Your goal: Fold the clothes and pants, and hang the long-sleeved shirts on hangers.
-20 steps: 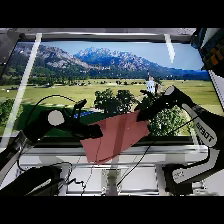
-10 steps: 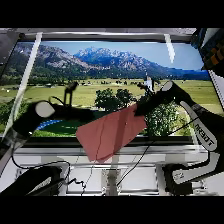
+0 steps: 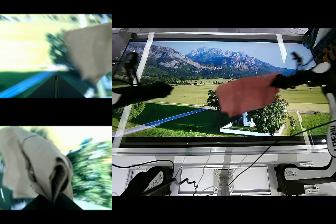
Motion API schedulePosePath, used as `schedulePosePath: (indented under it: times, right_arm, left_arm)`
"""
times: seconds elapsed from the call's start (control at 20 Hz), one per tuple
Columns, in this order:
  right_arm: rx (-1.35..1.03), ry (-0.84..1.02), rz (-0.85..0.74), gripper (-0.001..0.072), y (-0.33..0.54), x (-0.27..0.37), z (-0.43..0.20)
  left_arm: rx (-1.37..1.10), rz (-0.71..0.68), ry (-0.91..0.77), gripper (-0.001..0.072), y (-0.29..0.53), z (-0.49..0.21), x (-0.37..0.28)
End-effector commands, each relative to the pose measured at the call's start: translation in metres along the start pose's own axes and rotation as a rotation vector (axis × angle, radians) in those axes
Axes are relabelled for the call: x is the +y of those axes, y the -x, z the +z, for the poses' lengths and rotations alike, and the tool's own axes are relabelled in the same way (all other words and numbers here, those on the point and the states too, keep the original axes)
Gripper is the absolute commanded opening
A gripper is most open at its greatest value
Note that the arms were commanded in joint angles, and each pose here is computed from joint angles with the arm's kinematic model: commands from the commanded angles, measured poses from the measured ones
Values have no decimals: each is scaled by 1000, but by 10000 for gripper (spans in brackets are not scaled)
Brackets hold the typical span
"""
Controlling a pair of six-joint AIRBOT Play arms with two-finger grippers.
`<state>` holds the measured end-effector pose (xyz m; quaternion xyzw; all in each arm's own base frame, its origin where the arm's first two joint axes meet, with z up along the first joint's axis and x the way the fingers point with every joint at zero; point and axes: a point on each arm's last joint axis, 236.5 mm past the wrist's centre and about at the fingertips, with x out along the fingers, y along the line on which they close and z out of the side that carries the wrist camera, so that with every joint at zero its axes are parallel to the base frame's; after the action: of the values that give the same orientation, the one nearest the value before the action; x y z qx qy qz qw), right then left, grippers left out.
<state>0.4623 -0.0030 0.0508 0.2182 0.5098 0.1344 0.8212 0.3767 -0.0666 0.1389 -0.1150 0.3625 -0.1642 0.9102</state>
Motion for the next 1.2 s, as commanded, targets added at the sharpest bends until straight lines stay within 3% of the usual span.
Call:
schedulePosePath:
  times: [0.0, 0.25, 0.5, 0.8, 0.9, 0.95, 1.0, 1.1, 1.15]
  right_arm:
    - [-230, -265, -145, 21, 74, -80, 36]
    - [-474, -592, -388, 20, 185, -169, 26]
    - [-520, -895, -784, 20, 258, -227, -54]
    - [-329, -1283, -950, 21, 242, -234, -150]
    - [-317, -1327, -954, 22, 236, -235, -159]
    - [-315, -1327, -954, 59, 235, -235, -159]
    - [-319, -1323, -954, 214, 235, -237, -158]
    - [-333, -1315, -950, 707, 235, -238, -155]
    - [-334, -1311, -950, 696, 235, -238, -155]
  left_arm:
    - [-66, 138, -66, 16, 27, 16, 54]
    - [-111, 229, -70, 16, 36, 26, 81]
    - [-119, 233, -71, 16, 36, 28, 82]
    - [-119, 233, -71, 15, 36, 28, 82]
    - [-119, 233, -71, 16, 36, 28, 82]
    - [-119, 233, -71, 16, 36, 28, 82]
    - [-119, 233, -71, 16, 36, 28, 82]
    - [-119, 233, -71, 16, 36, 28, 82]
    - [-119, 233, -70, 16, 36, 28, 82]
